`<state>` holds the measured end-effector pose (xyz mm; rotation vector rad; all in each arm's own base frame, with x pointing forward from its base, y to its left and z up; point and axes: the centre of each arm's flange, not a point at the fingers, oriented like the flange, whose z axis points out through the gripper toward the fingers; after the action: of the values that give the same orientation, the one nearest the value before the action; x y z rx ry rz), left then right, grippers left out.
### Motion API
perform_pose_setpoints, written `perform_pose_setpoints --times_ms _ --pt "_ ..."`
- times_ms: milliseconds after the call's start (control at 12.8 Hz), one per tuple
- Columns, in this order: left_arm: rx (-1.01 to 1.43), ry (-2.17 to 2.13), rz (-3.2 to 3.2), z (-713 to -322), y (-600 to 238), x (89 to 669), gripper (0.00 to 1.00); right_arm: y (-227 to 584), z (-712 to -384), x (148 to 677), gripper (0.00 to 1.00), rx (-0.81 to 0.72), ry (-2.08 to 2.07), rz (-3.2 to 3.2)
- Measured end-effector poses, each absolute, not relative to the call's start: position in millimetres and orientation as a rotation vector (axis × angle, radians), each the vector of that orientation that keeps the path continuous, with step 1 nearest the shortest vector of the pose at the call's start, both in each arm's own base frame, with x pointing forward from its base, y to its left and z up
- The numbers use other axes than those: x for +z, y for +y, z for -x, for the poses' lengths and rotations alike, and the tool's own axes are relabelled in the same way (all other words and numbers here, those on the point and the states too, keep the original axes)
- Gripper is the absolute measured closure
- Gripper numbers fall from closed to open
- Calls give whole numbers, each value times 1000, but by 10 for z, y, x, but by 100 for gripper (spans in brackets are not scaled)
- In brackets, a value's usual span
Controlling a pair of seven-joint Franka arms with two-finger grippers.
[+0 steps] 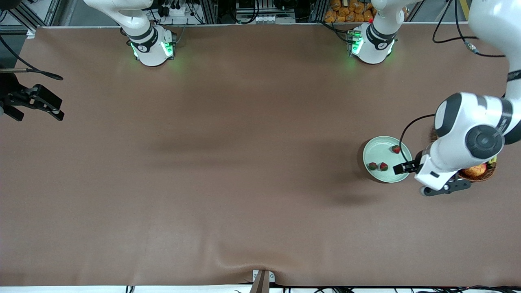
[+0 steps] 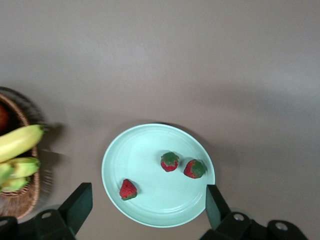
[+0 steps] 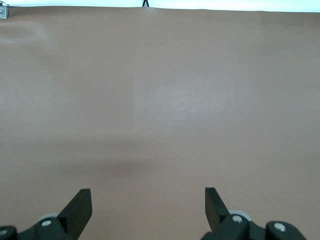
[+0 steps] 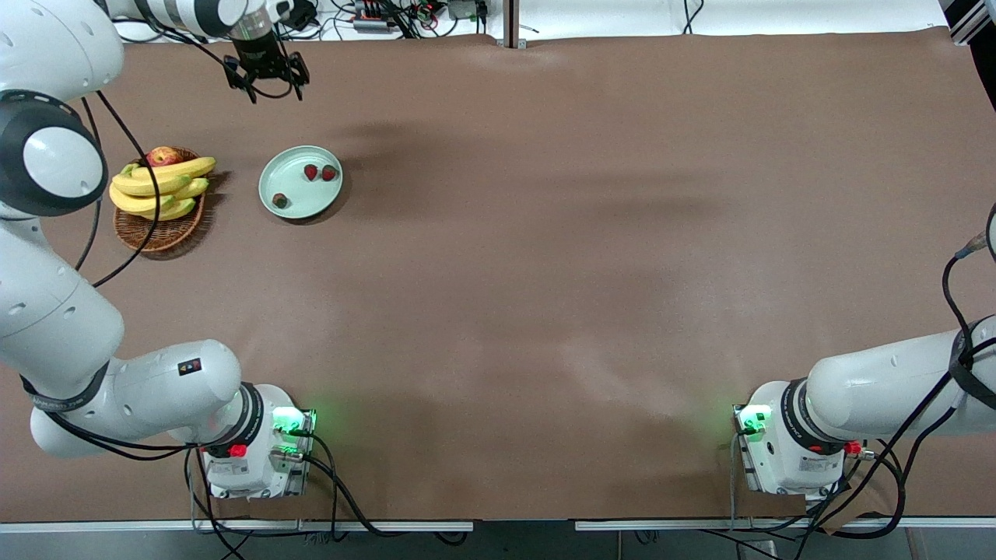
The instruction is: Collect all strawberries into plate
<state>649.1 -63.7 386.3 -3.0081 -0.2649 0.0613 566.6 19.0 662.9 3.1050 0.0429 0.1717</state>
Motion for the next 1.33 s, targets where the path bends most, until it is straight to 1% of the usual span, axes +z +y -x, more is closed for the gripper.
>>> perform_pose_setpoints --times_ms 156,625,937,1327 --pt "-1 -270 2996 -6458 -667 4215 0 190 -5666 6629 0 172 50 -3105" --pt "-5 -281 3001 -6249 -864 5212 0 215 -5665 6625 0 171 54 -3121" --pt "-18 -196 2991 -6039 -1154 5522 0 215 -5665 6624 0 171 52 -3128" --pt "-44 -217 3059 -5838 -1044 5954 0 200 -5666 6623 0 170 47 -3128"
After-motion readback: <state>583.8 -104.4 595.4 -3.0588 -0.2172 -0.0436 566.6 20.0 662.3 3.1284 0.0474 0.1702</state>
